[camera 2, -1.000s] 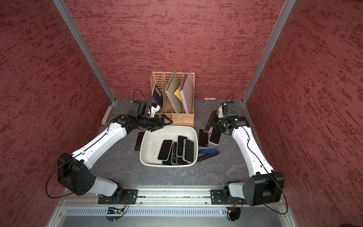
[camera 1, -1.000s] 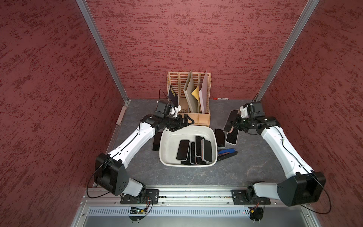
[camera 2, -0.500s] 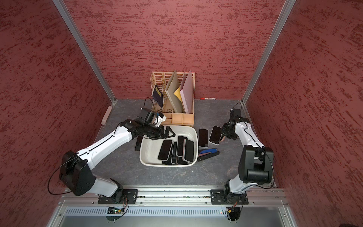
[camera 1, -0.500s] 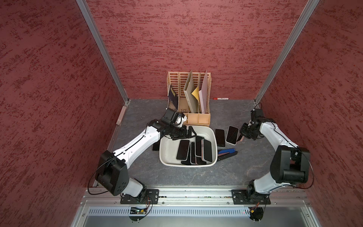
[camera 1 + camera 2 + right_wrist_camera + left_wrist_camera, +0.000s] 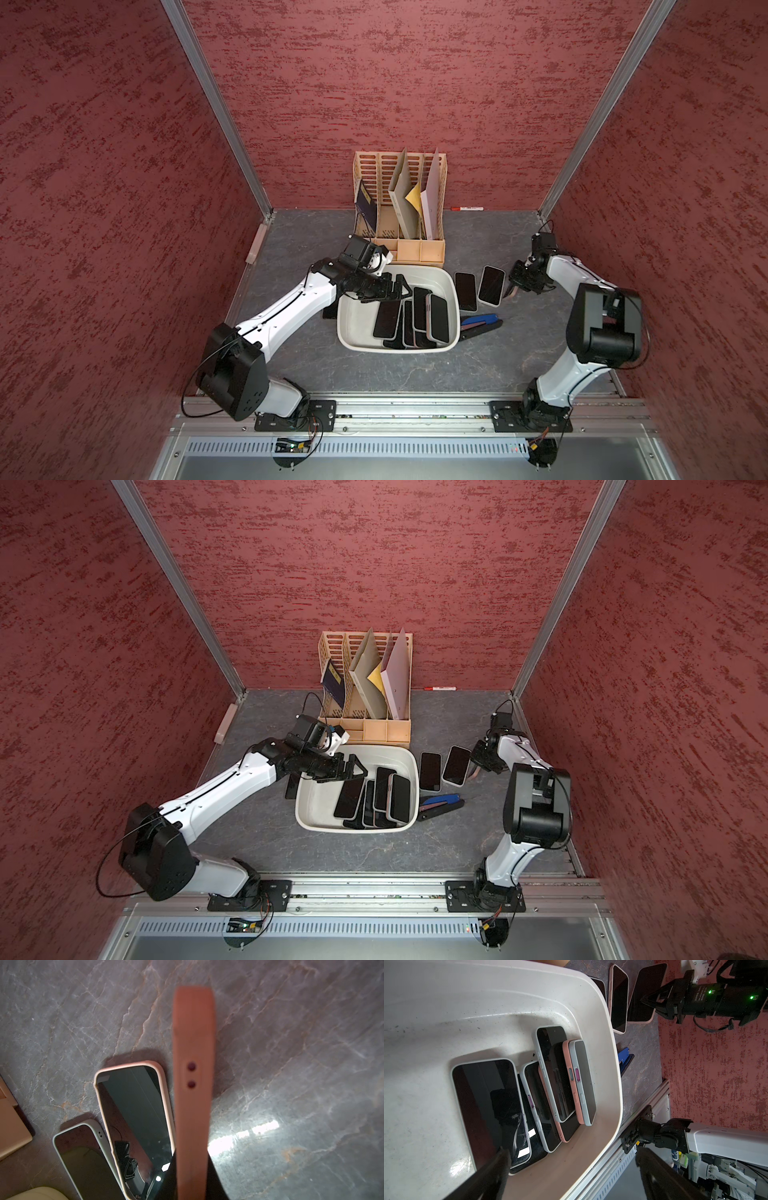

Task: Take the phone out of the storage box
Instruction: Place the phone at the center of the board.

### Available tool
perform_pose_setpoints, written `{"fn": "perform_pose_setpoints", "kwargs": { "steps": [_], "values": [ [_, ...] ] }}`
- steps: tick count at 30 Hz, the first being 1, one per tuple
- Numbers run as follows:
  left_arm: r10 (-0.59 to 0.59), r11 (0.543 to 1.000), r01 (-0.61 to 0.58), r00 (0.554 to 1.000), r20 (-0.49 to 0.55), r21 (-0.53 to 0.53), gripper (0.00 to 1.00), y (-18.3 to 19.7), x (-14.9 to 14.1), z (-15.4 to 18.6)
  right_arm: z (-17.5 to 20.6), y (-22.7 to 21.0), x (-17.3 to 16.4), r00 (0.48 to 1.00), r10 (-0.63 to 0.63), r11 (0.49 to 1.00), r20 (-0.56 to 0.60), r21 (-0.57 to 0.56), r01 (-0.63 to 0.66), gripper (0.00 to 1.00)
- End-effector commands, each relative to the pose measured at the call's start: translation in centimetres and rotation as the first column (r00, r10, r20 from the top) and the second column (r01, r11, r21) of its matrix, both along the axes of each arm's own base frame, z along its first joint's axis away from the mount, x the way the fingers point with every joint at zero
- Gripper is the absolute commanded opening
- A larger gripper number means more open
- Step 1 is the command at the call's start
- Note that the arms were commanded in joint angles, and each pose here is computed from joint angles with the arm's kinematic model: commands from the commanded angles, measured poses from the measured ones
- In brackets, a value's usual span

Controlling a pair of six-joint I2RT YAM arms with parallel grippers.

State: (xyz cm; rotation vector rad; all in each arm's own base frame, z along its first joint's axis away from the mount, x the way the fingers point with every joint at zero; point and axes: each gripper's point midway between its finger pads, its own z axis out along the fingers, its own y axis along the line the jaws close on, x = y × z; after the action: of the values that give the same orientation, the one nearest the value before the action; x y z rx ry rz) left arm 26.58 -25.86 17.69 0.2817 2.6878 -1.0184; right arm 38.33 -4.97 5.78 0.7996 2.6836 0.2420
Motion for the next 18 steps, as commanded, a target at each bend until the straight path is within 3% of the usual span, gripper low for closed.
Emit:
{"fn": "perform_pose_setpoints", "kwargs": {
  "steps": [1, 10, 18],
  "values": [
    [-0.003, 1.000, 0.003, 0.998, 0.067, -0.001, 1.00, 0.4, 0.3, 0.9, -0.7, 0.2, 2.7, 0.996, 0.032, 0.999, 0.078, 0.028, -0.034, 0.00],
    [0.009, 1.000, -0.010, 0.996, 0.094, 0.009, 1.00, 0.5, 0.9, 0.8, -2.0, 3.3, 2.7, 0.982, 0.136, 0.973, 0.133, 0.167, -0.158, 0.00],
    [-0.016, 0.999, 0.011, 0.994, 0.105, 0.044, 1.00, 0.7, 1.2, -0.7, -4.2, 4.1, 1.0, 0.989, 0.120, 0.963, 0.083, 0.232, -0.136, 0.00]
  ]
}}
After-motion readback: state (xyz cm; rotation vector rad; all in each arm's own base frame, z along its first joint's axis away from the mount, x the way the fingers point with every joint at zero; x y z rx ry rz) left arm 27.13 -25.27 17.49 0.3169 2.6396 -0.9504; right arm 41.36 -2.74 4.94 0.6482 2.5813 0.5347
